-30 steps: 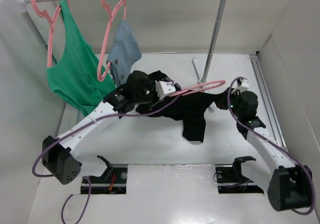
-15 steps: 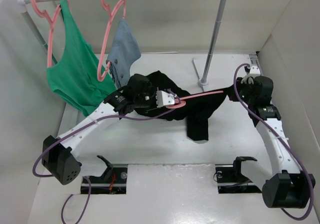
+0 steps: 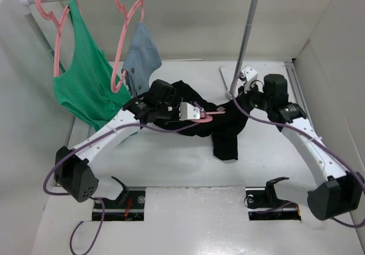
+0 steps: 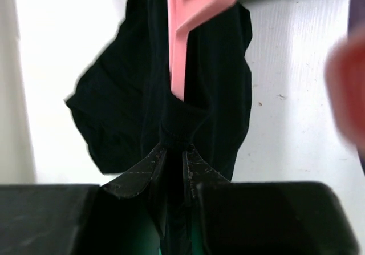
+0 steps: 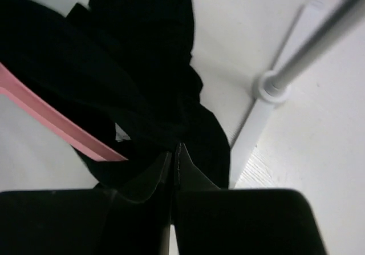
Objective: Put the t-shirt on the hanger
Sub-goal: Place tshirt on hanger
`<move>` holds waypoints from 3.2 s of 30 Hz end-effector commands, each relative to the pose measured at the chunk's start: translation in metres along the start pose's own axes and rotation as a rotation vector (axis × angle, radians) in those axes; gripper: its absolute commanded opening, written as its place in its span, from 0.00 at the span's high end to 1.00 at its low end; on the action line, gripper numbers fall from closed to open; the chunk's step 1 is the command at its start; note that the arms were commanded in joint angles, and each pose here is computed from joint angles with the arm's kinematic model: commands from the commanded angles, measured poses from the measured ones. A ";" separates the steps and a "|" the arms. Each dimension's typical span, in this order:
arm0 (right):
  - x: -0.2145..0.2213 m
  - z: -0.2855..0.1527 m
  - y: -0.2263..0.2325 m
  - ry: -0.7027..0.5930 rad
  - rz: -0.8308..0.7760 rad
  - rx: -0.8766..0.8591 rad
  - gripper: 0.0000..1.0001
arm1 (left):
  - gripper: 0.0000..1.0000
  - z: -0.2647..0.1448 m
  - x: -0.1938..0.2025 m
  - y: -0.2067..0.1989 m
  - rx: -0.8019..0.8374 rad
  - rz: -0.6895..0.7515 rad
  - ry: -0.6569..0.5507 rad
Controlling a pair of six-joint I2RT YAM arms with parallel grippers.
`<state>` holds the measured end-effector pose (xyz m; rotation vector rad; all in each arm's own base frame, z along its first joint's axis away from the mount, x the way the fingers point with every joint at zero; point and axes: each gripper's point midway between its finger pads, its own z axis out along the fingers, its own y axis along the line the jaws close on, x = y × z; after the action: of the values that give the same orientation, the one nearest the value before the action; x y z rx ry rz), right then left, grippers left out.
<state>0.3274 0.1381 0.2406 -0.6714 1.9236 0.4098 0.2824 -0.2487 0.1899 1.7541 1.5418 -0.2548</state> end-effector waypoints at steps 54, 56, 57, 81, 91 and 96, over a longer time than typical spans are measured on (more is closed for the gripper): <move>-0.017 -0.085 0.025 -0.009 -0.063 -0.007 1.00 | 0.91 -0.073 -0.032 0.129 -0.657 -0.352 -0.247; -0.015 -0.089 0.023 0.004 -0.062 0.001 1.00 | 0.91 -0.072 -0.028 0.133 -0.676 -0.359 -0.232; -0.011 -0.093 0.020 0.026 -0.049 0.016 1.00 | 0.90 -0.073 -0.026 0.134 -0.686 -0.362 -0.225; -0.220 -0.146 -0.018 -0.312 -0.102 0.158 1.00 | 0.22 -0.135 -0.097 0.143 -0.670 -0.307 -0.464; -0.347 -0.144 -0.042 -0.689 -0.077 0.227 1.00 | 0.21 -0.136 -0.087 0.126 -0.672 -0.356 -0.452; -0.371 -0.127 -0.053 -0.785 -0.021 0.224 1.00 | 0.21 -0.146 -0.076 0.118 -0.710 -0.400 -0.433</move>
<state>0.3542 0.1941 0.5181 -0.6861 1.5196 0.6218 0.3438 -0.2288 0.3485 0.8511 1.4808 -0.2394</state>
